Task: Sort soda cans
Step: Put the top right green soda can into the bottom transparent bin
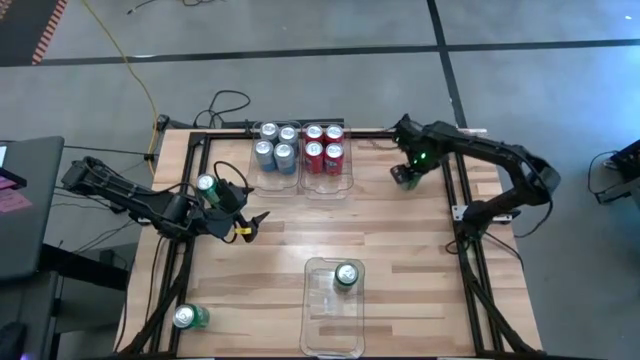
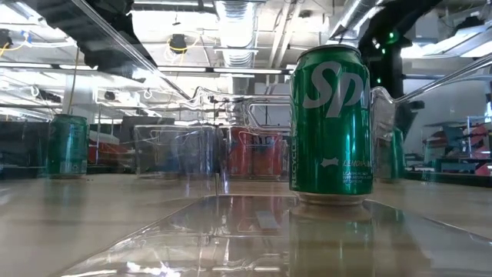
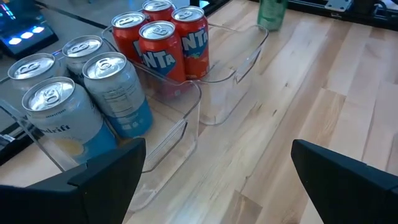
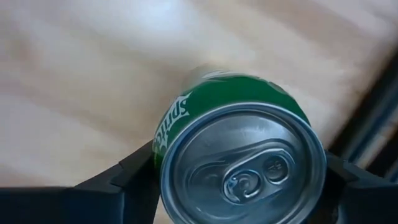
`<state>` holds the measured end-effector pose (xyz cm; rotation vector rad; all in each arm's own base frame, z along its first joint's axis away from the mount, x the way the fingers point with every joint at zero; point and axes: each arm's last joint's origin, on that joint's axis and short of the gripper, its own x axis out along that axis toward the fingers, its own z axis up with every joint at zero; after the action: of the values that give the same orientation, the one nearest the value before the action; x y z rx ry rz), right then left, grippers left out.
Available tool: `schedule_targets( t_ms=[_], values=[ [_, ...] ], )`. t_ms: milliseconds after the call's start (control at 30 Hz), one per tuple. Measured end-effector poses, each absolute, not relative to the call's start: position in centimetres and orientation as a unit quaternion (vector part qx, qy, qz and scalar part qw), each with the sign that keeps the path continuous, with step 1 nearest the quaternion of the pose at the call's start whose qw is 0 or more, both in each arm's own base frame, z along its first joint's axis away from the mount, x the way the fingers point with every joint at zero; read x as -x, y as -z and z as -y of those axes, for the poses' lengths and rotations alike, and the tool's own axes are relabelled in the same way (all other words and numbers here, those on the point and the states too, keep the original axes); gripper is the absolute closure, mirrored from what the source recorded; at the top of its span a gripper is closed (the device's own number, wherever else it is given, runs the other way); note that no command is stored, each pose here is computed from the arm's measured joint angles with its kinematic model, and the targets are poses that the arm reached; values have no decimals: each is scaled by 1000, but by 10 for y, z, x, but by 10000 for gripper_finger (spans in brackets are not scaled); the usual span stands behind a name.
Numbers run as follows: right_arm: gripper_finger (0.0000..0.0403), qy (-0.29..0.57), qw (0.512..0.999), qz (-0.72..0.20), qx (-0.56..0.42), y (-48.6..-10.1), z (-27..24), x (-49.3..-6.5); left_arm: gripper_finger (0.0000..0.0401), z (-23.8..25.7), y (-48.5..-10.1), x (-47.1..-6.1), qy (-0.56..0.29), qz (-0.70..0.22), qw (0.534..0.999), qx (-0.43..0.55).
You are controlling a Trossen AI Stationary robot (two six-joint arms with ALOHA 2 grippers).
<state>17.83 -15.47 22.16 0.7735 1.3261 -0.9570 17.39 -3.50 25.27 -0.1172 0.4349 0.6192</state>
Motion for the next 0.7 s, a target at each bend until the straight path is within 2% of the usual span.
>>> schedule_targets(
  t_ms=[267, 700],
  values=[
    [100, 387, 654, -604, -239, -250, 84, -214, 3, 36, -251, -176, -307, -210, 926, 71],
    [99, 257, 801, -512, -176, -305, -49, -247, 3, 50, -236, -205, -287, -210, 933, 52]
  ],
)
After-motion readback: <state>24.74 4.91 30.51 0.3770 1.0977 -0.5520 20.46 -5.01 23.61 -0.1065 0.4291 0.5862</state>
